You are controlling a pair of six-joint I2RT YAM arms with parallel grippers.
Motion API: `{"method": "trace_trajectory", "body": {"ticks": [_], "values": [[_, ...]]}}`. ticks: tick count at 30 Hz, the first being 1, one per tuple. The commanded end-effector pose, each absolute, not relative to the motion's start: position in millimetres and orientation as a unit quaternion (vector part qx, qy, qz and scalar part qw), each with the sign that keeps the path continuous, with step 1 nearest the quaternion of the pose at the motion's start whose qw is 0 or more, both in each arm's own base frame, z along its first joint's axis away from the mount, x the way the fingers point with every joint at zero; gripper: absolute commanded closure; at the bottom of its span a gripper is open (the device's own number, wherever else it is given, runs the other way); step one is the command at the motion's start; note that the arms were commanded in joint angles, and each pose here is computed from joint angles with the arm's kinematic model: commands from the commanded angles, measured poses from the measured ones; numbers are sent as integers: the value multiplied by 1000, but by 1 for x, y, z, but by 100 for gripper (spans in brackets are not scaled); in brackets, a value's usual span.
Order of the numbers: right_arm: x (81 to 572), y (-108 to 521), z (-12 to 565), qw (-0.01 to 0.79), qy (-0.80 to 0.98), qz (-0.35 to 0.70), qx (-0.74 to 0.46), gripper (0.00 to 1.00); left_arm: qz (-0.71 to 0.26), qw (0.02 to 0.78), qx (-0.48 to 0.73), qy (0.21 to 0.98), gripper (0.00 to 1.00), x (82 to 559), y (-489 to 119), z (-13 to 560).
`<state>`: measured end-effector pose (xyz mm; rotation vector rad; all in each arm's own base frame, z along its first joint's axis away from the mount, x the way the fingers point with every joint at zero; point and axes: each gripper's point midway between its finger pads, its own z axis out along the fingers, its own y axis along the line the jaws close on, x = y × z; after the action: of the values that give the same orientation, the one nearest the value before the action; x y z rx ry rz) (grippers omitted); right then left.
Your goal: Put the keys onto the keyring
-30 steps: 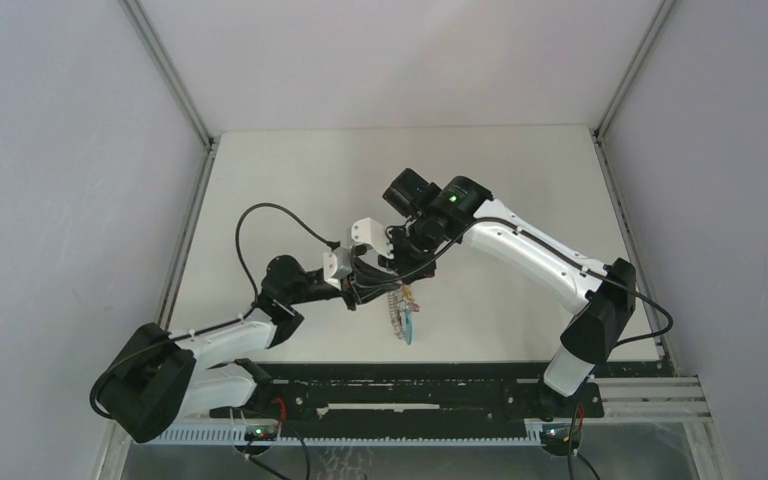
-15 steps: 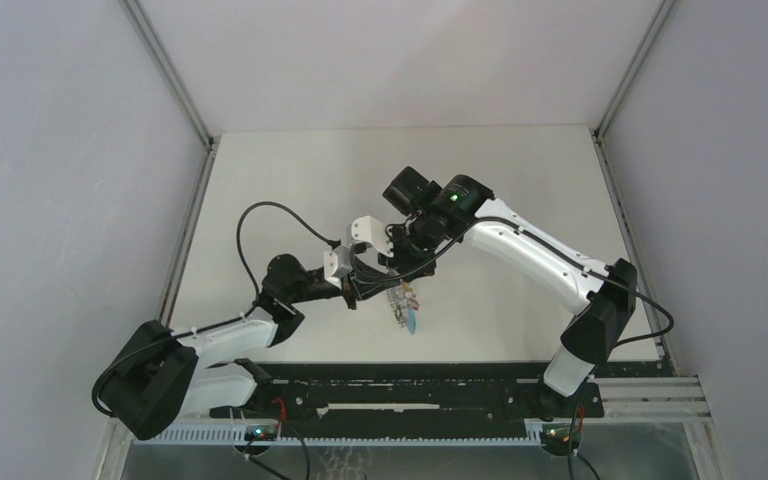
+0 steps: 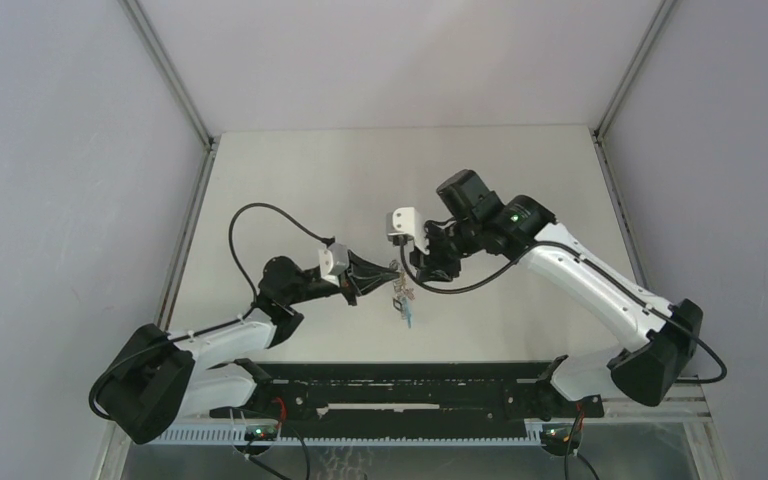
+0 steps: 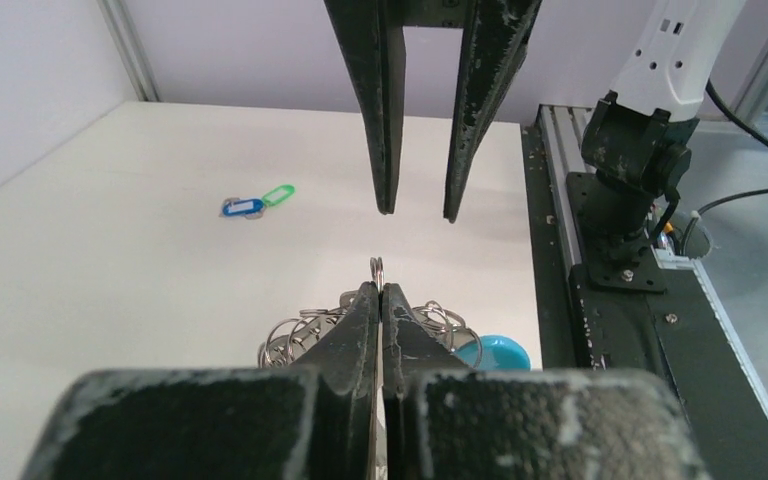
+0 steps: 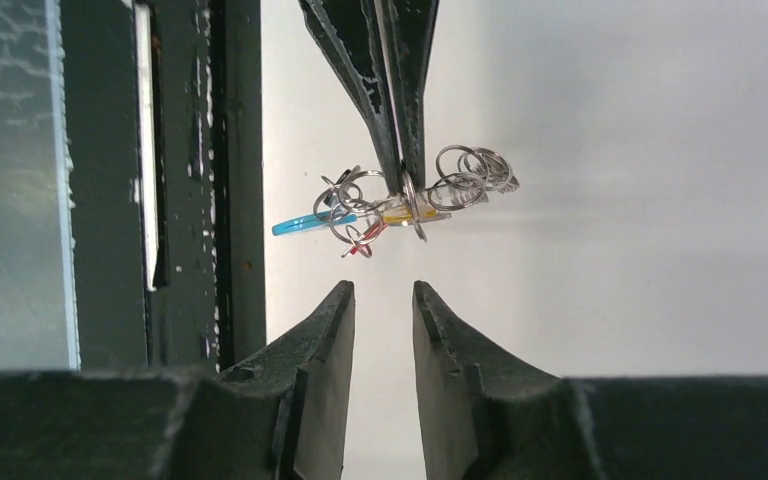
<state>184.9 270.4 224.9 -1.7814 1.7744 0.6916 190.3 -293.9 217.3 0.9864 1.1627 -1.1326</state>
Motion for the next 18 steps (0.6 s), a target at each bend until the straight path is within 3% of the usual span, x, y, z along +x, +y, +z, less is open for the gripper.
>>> {"method": "trace_trajectory", "body": {"ticks": [1, 18], "values": [[190, 286, 249, 328, 613, 338, -634, 72, -484, 629, 407, 452, 100, 188, -289, 248], [201, 297, 244, 338, 573, 422, -616, 70, -495, 628, 417, 431, 100, 178, -288, 254]]}}
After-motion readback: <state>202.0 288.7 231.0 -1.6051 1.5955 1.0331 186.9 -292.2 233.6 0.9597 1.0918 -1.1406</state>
